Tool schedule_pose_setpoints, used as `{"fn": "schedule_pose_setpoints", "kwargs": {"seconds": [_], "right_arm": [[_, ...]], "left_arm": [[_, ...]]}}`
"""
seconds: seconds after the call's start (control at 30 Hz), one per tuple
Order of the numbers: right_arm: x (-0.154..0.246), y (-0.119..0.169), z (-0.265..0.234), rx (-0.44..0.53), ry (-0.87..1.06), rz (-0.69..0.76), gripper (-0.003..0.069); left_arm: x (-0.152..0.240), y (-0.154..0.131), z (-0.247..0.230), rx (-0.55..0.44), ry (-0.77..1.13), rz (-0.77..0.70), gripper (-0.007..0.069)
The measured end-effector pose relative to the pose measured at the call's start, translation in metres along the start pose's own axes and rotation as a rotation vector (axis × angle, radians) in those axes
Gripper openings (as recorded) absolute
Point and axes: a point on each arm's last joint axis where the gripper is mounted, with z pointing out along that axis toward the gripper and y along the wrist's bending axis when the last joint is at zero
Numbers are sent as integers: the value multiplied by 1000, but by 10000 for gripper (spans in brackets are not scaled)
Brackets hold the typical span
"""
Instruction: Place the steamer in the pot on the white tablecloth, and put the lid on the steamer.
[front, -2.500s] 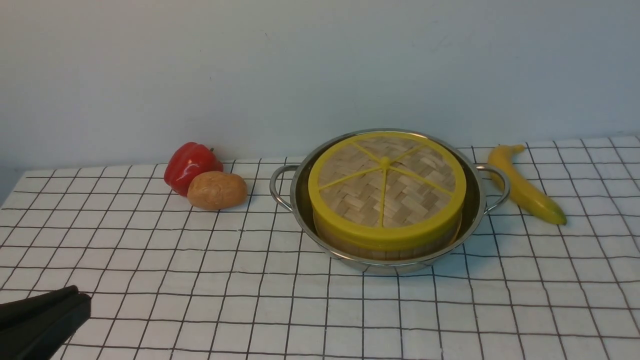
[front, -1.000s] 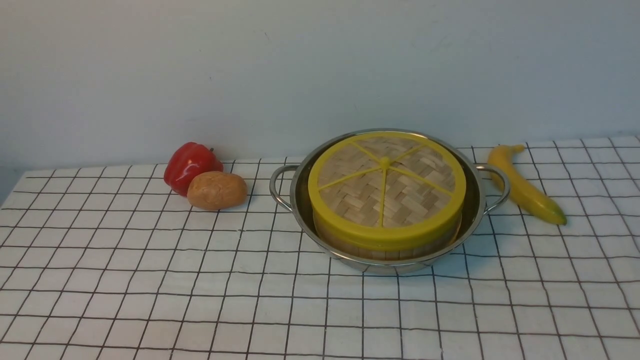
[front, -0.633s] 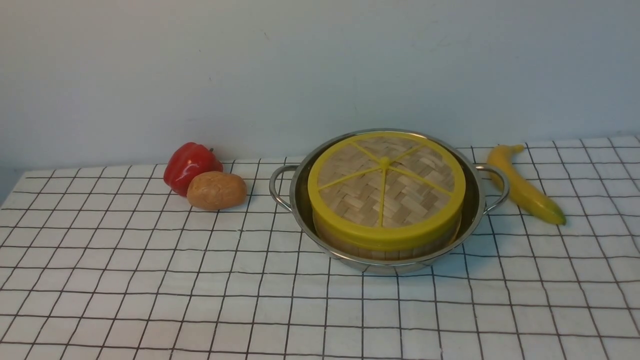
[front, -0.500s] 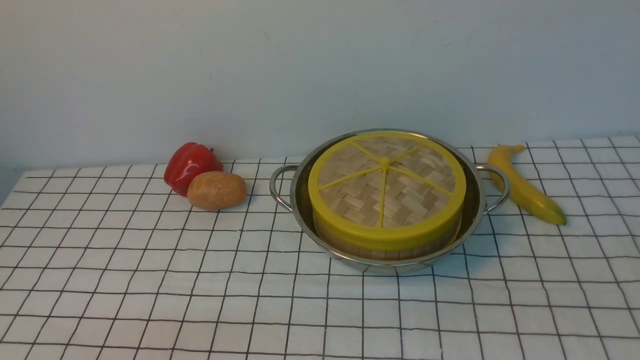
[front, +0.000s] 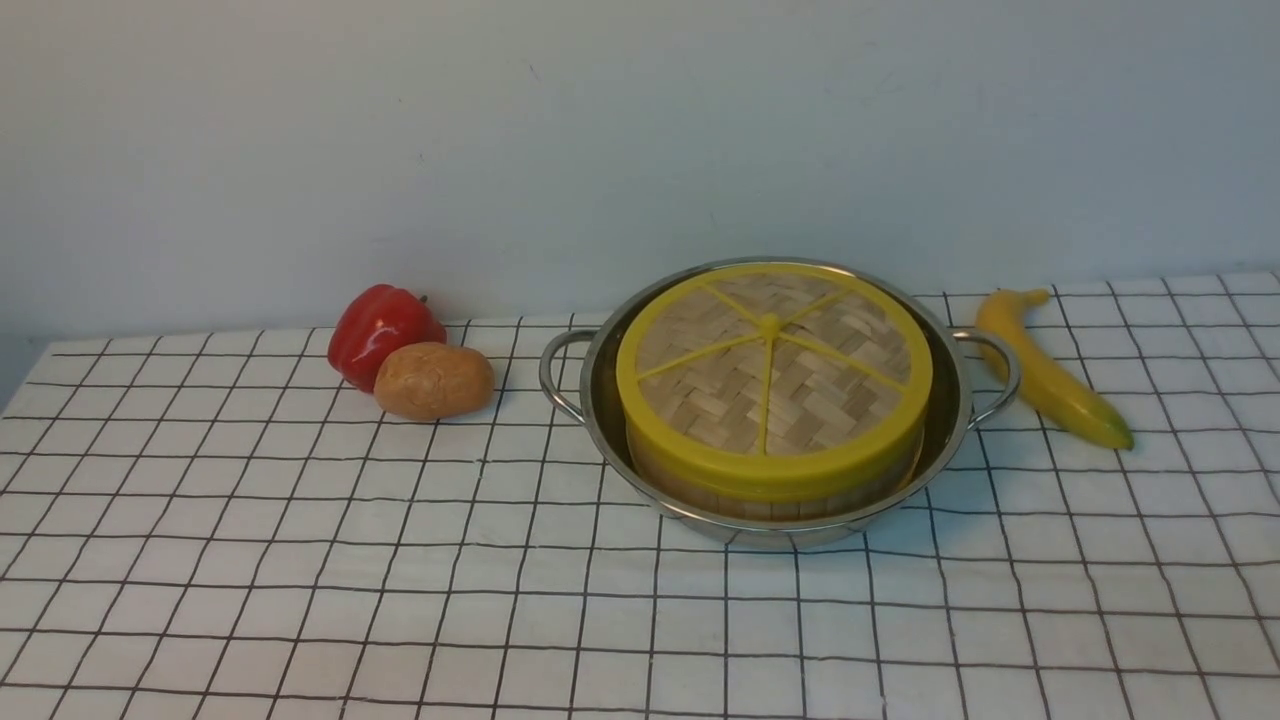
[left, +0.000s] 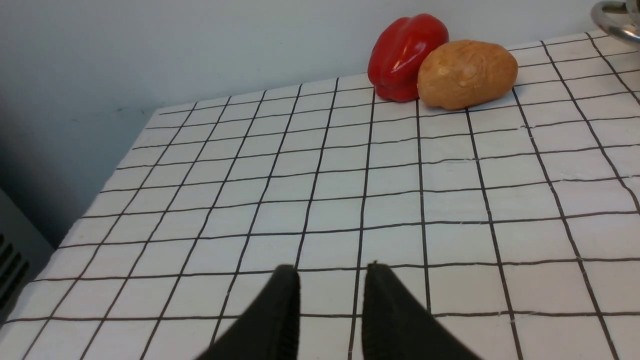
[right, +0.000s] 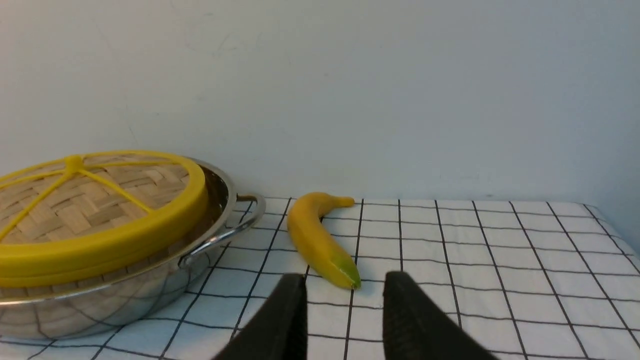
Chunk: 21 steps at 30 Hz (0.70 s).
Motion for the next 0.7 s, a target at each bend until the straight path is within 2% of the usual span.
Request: {"fn": "schedule_pose_setpoints", "kwargs": {"seconds": [0.7], "right_arm": [[18, -1, -4, 4, 79, -60, 240]], "left_arm": [[0, 0, 0, 0, -3, 0, 212]]}}
